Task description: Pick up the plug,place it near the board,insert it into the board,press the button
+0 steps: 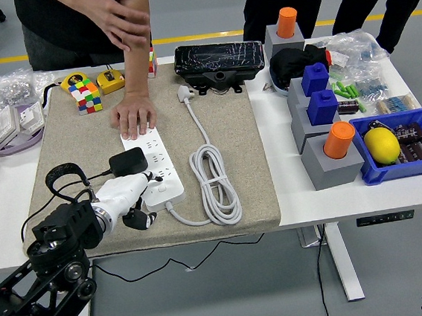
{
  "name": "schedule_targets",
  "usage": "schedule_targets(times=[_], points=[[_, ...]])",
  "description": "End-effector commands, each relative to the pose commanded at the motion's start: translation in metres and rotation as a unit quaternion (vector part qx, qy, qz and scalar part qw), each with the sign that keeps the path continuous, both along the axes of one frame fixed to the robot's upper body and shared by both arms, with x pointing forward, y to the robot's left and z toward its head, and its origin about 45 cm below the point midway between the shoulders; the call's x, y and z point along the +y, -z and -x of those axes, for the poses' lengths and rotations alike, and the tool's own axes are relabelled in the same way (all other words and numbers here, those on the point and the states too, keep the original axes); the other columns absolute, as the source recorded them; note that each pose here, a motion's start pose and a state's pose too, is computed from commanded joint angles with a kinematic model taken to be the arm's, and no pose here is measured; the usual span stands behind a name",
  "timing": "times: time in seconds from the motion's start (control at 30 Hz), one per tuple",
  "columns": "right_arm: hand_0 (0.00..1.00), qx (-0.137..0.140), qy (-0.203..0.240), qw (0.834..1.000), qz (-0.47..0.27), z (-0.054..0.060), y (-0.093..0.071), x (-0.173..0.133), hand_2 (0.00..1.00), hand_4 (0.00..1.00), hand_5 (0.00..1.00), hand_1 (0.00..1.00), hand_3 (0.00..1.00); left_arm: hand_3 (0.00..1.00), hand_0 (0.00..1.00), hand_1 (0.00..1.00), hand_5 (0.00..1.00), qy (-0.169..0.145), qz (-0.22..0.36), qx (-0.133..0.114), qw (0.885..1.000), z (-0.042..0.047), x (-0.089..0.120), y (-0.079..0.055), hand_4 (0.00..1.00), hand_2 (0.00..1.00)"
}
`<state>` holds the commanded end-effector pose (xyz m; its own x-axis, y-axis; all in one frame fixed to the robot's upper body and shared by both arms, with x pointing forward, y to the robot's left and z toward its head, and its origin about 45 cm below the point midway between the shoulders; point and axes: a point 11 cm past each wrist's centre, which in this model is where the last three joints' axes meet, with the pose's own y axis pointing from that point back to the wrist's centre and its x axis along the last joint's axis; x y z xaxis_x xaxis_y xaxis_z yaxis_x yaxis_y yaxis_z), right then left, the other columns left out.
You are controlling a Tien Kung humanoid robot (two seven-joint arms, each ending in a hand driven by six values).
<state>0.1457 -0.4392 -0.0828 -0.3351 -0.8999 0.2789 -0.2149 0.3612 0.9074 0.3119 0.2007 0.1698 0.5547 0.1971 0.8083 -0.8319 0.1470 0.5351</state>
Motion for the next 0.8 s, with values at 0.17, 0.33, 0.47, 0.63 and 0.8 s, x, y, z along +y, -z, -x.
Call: schedule_targets(times=[0.17,0.33,0.47,0.63,0.8], points=[[0.786,0.001,0.0,1.0,0.0,0.0009,0.0004,0.0002,0.682,0.998,0.998,0.715,0.668,0.784,0.178,0.006,0.002,0.002,-0.002,0.006,1.0,0.001,-0.0006,0.0025,0.646,0.13],[0.787,0.005,0.0,1.0,-0.001,0.0056,0.0021,0.0009,0.682,0.998,0.998,0.714,0.668,0.613,0.178,0.006,0.002,0.002,0.001,0.001,1.0,0.0017,-0.0017,0.0016,0.629,0.123],[0.787,0.005,0.0,1.0,-0.001,0.0063,0.0027,0.002,0.682,0.998,0.998,0.715,0.668,0.624,0.177,0.005,0.002,0.002,0.003,0.0,1.0,0.0016,-0.002,0.0017,0.609,0.119],[0.787,0.005,0.0,1.0,-0.001,0.0065,0.0029,0.0022,0.682,0.998,0.998,0.715,0.668,0.635,0.177,0.004,0.002,0.001,0.005,0.0,1.0,0.0017,-0.0022,0.0031,0.601,0.118],[0.787,0.004,0.001,1.0,0.0,0.0054,0.002,0.0009,0.682,0.998,0.998,0.714,0.667,0.665,0.178,0.002,0.002,-0.002,0.009,-0.019,1.0,-0.0017,-0.0032,-0.004,0.588,0.117]])
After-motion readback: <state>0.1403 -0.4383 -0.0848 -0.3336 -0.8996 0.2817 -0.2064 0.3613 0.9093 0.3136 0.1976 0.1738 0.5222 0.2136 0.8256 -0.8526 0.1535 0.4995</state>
